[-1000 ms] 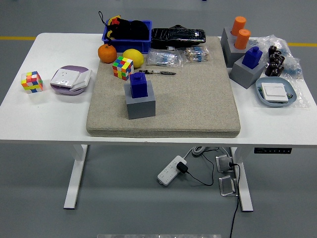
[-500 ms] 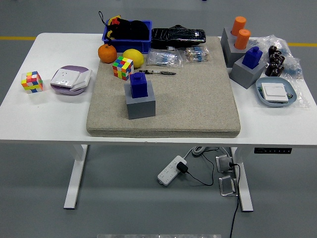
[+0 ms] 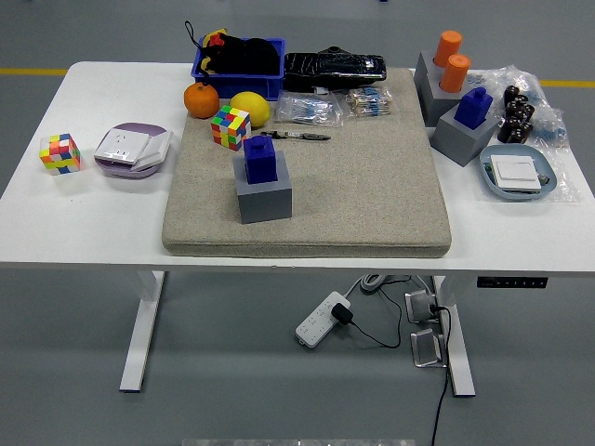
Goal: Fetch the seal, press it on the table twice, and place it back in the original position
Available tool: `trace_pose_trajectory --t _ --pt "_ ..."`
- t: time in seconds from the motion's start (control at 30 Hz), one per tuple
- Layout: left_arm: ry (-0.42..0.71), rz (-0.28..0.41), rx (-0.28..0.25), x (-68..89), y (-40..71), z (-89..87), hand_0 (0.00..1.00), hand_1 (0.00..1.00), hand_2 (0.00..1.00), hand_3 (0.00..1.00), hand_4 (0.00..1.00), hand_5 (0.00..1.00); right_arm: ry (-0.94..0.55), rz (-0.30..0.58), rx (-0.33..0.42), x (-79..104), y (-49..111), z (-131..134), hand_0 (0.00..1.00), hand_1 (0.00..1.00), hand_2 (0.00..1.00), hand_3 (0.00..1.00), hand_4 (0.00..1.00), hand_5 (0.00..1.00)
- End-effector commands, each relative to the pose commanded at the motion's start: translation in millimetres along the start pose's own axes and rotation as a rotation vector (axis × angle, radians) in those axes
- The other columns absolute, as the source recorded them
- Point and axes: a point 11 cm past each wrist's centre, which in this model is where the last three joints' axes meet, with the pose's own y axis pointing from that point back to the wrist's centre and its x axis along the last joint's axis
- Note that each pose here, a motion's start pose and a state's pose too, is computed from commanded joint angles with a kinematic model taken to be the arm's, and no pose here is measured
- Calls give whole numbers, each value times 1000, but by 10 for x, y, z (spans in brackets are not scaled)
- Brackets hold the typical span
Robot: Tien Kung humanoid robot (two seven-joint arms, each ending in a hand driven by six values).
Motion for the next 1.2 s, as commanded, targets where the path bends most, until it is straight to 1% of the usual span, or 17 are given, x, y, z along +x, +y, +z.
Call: trace_pose_trajectory --t 0.27,0.47,1.2 --pt "-8 3 -8 18 -2 6 838 810 809 814 788 197 -2 1 -4 -8 0 19 859 789 756 755 807 528" --pt "-9 7 -3 42 -10 4 838 812 808 815 789 207 -6 5 -7 -1 1 27 858 789 756 754 804 528" --pt "-7 5 2 45 -8 -7 840 815 809 814 786 218 -20 9 -7 -18 -3 25 856 787 755 750 795 532"
